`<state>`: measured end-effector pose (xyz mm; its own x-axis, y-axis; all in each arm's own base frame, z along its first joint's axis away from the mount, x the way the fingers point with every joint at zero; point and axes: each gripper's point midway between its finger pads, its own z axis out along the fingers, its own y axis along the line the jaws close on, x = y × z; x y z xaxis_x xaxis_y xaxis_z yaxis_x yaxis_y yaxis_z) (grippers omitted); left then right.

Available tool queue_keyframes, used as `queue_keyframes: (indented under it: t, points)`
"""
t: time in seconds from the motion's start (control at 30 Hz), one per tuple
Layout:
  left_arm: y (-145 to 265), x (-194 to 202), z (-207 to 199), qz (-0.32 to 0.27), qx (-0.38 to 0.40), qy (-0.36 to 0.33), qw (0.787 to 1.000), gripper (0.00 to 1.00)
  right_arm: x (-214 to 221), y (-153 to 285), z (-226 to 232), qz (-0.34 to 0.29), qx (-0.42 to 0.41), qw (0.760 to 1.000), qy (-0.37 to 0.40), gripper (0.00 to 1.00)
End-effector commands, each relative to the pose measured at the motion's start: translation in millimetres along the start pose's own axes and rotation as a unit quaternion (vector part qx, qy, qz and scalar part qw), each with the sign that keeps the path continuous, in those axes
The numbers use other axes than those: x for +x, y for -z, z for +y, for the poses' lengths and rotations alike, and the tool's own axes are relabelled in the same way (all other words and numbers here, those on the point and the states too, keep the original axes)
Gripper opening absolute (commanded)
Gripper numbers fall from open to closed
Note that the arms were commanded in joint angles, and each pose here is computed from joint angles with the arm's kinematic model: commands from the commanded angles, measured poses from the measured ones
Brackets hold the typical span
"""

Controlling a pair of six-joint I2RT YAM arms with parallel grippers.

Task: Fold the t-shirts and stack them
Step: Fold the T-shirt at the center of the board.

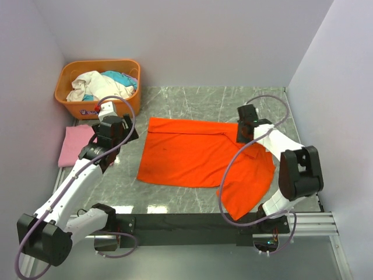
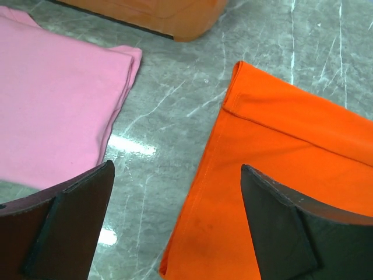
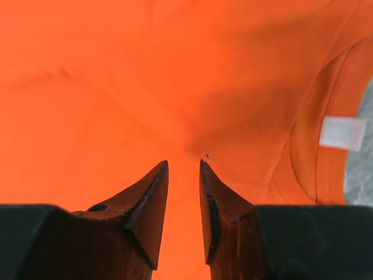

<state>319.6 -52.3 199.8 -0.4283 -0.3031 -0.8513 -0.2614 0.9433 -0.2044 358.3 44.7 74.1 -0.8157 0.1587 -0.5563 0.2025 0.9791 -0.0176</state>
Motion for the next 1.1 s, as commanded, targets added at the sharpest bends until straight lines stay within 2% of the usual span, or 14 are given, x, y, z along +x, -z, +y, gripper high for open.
queue_keyframes:
  t: [0.0, 0.27, 0.87, 1.07]
  points:
    - [3.6, -13.7, 0.5, -0.03, 0.001, 0.001, 1.0, 0.93, 8.3, -3.6, -0.7, 0.005, 0.048, 0.996, 0.081, 0.35]
    - [3.1, -12.7, 1.3, -0.026, -0.002, -0.005, 1.0, 0.89, 17.8, -26.7, 4.5, 0.027, 0.11, 0.984, 0.141, 0.3]
    - [-0.7, -9.1, 0.6, -0.018, -0.001, -0.01, 1.0, 0.88, 1.5, -45.3, 0.6, 0.027, 0.152, 0.974, 0.168, 0.27]
    - [-2.6, -7.2, 1.1, -0.016, -0.003, -0.013, 1.0, 0.88, -3.7, -51.1, -5.8, 0.031, 0.149, 0.975, 0.159, 0.1]
